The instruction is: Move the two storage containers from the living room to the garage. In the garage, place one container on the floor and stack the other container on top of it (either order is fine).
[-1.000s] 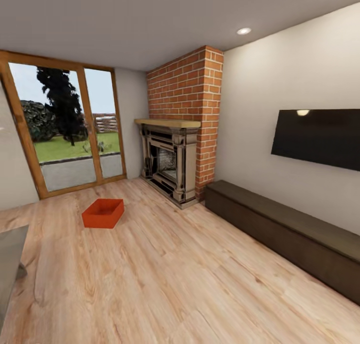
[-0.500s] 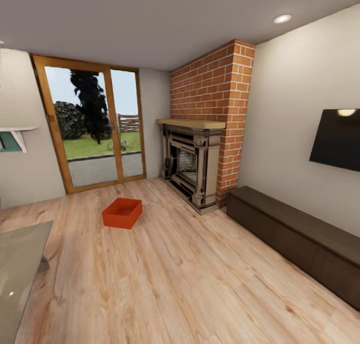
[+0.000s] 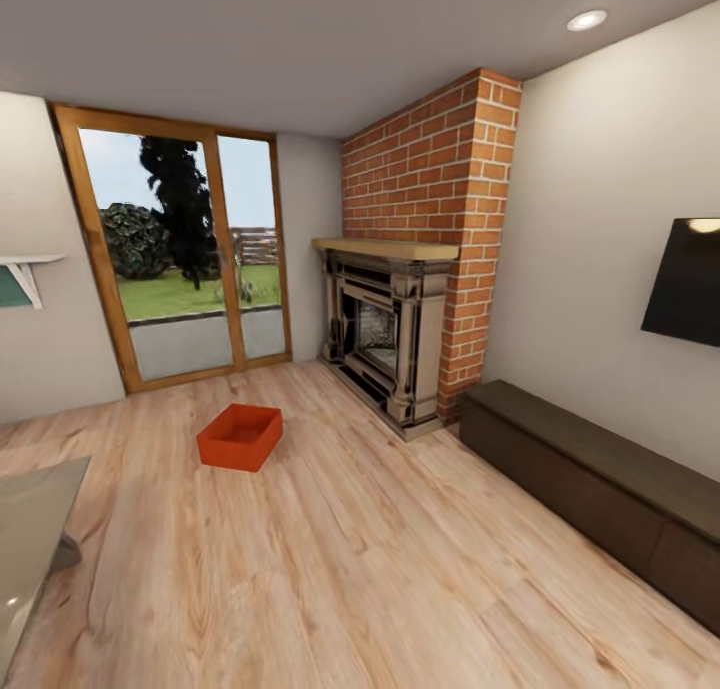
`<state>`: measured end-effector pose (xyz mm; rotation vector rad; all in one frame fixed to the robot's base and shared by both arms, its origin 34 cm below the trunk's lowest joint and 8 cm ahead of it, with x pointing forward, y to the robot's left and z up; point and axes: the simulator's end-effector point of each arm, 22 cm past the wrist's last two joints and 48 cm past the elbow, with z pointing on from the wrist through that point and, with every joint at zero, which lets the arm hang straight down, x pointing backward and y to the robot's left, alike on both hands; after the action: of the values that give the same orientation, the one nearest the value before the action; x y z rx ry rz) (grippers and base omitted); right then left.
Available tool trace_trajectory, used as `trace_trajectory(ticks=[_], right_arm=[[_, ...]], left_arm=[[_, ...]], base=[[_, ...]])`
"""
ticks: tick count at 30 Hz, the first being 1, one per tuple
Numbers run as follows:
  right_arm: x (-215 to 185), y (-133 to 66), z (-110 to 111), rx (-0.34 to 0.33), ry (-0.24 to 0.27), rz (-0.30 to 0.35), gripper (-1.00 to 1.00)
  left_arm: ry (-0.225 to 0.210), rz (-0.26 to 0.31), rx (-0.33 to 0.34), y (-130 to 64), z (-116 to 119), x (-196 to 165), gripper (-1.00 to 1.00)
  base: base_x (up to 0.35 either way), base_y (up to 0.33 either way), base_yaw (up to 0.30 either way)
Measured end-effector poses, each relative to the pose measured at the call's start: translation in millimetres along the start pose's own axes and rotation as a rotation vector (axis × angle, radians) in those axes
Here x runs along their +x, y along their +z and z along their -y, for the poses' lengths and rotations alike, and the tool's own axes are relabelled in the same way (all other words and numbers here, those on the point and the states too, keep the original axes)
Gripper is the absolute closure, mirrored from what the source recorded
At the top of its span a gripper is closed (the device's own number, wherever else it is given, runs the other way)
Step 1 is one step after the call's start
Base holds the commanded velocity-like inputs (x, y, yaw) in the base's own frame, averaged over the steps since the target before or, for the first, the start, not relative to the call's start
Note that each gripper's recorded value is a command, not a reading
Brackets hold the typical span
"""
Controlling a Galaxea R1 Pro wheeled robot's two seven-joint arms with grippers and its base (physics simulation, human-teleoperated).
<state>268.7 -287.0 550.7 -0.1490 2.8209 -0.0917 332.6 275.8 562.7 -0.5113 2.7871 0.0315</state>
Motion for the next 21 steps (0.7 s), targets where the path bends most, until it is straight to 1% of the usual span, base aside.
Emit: trace_trajectory(ticks=[9, 12, 21], right_arm=[[-0.3, 0.0, -0.1, 0.003, -0.004, 0.001, -1.0], [-0.2, 0.0, 0.8, 0.008, 0.014, 0.001, -1.0], [-0.2, 0.0, 1.4, 0.011, 0.023, 0.0, -1.0]], left_arm=[[0.0, -0.001, 0.0, 0.0, 0.0, 0.2, -1.0], [0.0, -0.001, 0.0, 0.0, -0.1, 0.2, -1.0], [0.0, -0.001, 0.0, 0.0, -0.1, 0.2, -1.0]], base=[[0.327, 0.0, 0.011], [0.327, 0.0, 0.189], [0.327, 0.0, 0.252]])
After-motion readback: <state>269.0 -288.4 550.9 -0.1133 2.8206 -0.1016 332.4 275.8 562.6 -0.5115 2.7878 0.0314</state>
